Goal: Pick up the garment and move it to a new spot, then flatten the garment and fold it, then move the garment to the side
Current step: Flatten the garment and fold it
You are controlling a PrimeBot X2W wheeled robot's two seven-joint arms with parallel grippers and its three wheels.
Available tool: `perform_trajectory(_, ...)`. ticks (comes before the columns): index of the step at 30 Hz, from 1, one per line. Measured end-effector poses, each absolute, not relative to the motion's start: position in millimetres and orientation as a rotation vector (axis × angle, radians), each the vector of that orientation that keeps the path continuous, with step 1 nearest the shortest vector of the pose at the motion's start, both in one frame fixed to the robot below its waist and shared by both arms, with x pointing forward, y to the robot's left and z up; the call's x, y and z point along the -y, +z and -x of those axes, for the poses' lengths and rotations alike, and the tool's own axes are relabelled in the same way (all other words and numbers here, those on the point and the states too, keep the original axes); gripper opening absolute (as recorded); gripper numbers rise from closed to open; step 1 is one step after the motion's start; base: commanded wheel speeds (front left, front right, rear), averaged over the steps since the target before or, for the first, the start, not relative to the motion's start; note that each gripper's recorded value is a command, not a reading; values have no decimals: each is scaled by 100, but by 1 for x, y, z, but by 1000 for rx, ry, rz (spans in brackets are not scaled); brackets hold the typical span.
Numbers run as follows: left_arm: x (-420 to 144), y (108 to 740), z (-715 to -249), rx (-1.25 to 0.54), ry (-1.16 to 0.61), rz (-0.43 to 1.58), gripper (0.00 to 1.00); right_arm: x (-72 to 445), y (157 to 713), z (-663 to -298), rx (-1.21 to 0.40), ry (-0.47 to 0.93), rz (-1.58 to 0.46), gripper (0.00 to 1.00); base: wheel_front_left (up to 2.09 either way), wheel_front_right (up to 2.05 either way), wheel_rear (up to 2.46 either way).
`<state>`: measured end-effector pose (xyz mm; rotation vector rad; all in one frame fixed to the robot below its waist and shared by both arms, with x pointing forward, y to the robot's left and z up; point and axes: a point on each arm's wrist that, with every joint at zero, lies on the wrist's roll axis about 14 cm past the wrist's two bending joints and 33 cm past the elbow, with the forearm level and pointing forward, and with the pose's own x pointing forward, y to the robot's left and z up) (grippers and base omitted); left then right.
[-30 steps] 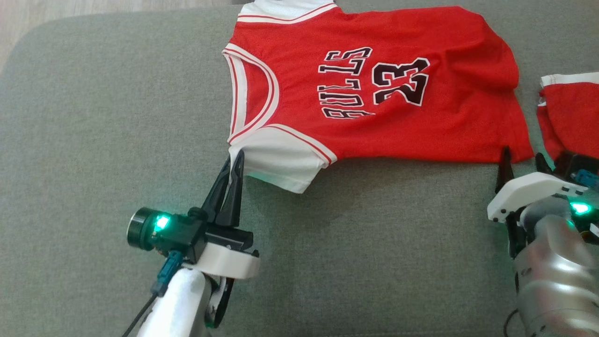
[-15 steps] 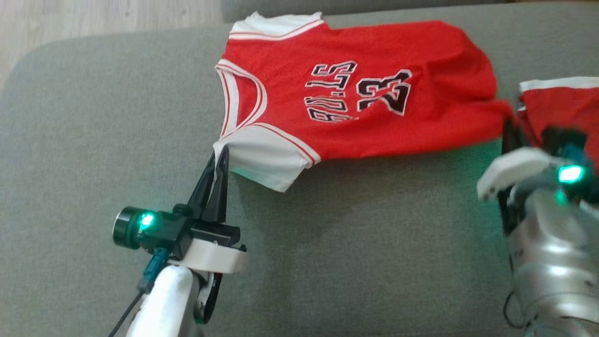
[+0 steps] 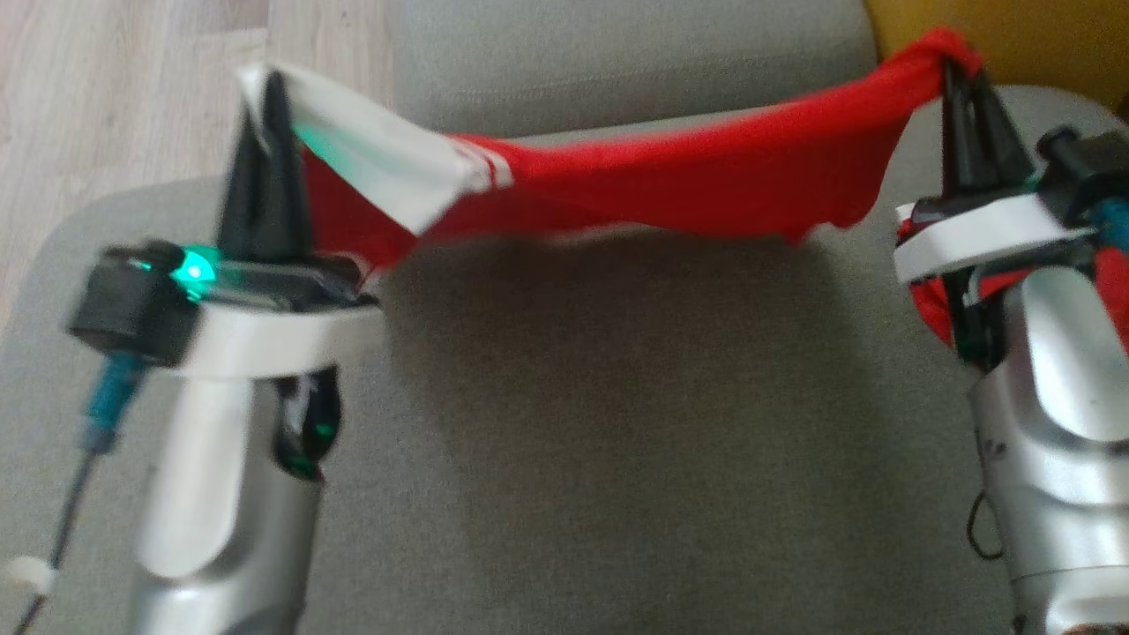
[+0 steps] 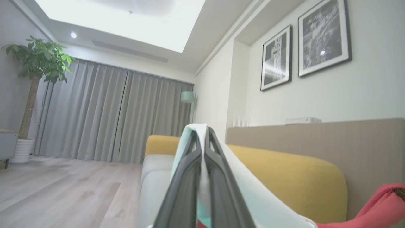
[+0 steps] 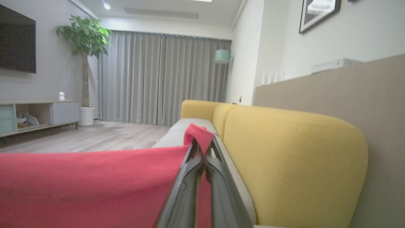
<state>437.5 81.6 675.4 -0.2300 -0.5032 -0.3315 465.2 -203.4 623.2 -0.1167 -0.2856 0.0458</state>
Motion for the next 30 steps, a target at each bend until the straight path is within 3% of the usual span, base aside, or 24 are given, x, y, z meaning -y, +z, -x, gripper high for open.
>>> perform_trajectory(9, -104, 776, -401, 737, -364, 308, 0, 199, 700, -429, 459, 108, 148, 0, 0, 0, 0)
perform_trajectory(17, -124, 781, -412, 666, -351, 269, 0, 196, 709, -422, 437, 127, 153, 0, 0, 0, 0)
perform_trajectory(22, -127, 769, -472, 567, -338, 199, 0, 186, 697, -463, 365, 164, 169, 0, 0, 0, 0)
perform_trajectory(30, -142, 753, -603, 495, -259, 161, 0, 175, 714, -587, 346, 194, 313, 0, 0, 0, 0)
